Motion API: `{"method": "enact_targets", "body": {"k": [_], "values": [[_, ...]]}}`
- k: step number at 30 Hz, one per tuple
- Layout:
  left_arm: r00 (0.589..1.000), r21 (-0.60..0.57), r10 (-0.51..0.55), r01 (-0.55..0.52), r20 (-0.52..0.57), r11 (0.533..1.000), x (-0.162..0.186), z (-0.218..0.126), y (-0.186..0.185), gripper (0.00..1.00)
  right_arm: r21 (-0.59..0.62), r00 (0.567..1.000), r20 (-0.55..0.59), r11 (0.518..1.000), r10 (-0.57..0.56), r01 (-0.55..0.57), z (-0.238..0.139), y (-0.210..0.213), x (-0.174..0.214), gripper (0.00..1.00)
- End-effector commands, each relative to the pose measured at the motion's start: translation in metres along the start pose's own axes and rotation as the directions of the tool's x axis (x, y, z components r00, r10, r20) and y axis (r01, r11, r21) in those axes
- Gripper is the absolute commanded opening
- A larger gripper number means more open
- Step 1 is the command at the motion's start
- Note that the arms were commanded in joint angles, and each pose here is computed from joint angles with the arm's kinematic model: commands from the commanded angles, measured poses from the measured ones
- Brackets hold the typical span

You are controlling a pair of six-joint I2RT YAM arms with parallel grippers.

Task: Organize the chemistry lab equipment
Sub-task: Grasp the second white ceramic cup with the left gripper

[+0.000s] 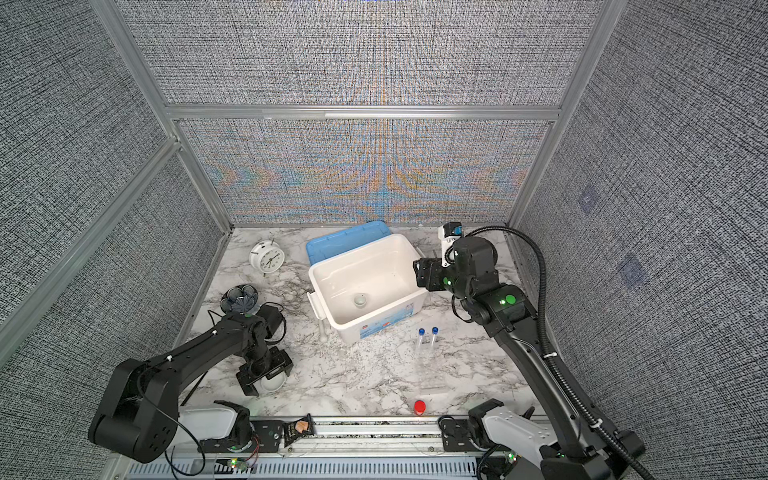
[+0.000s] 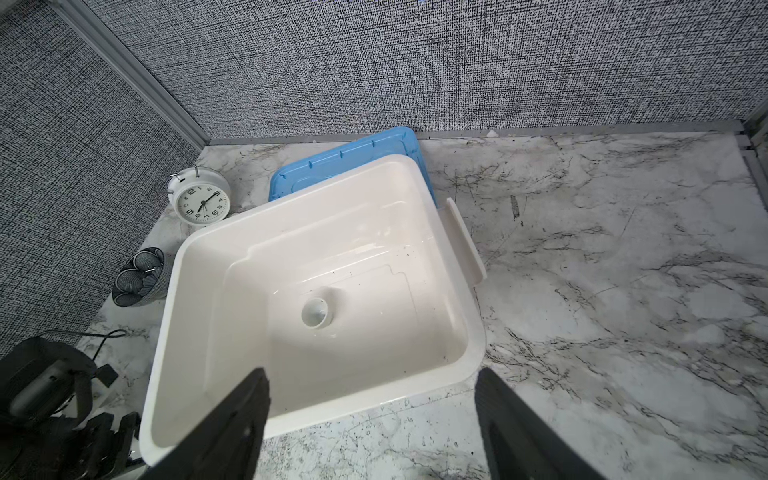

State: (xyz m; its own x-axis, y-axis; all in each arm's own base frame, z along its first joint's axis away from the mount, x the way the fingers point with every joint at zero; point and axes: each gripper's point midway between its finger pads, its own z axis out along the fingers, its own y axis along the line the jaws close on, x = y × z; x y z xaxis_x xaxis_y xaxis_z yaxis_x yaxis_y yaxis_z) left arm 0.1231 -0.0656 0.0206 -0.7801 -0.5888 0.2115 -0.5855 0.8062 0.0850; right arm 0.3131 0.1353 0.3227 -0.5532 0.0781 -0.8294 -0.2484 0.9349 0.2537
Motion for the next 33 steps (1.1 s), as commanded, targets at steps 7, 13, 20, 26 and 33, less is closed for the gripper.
{"method": "enact_targets", "body": {"k": [7, 13, 20, 26, 33], "values": [[1.0, 0.027, 0.02, -0.02, -0.004, 0.999, -0.004, 0.007, -0.011, 0.74, -0.004, 1.0, 0.022, 1.0, 0.014, -0.014, -0.001, 0.001, -0.003, 0.8], [1.0, 0.038, 0.03, -0.03, -0.005, 0.999, -0.004, 0.003, -0.014, 0.66, -0.006, 0.999, 0.026, 1.0, 0.023, -0.023, 0.001, 0.001, -0.002, 0.8], [0.999, 0.053, 0.048, -0.047, -0.017, 0.997, -0.002, -0.005, -0.017, 0.63, -0.006, 1.0, 0.018, 1.0, 0.019, -0.018, 0.004, 0.0, 0.0, 0.8], [0.993, 0.142, 0.113, -0.117, 0.039, 0.983, -0.002, -0.048, -0.033, 0.63, 0.002, 1.0, 0.025, 1.0, 0.006, -0.006, 0.002, -0.001, -0.001, 0.8], [0.948, 0.254, 0.241, -0.291, 0.209, 0.922, -0.007, -0.142, -0.071, 0.62, -0.004, 1.0, 0.031, 1.0, 0.004, -0.003, 0.005, 0.001, -0.004, 0.8]]}}
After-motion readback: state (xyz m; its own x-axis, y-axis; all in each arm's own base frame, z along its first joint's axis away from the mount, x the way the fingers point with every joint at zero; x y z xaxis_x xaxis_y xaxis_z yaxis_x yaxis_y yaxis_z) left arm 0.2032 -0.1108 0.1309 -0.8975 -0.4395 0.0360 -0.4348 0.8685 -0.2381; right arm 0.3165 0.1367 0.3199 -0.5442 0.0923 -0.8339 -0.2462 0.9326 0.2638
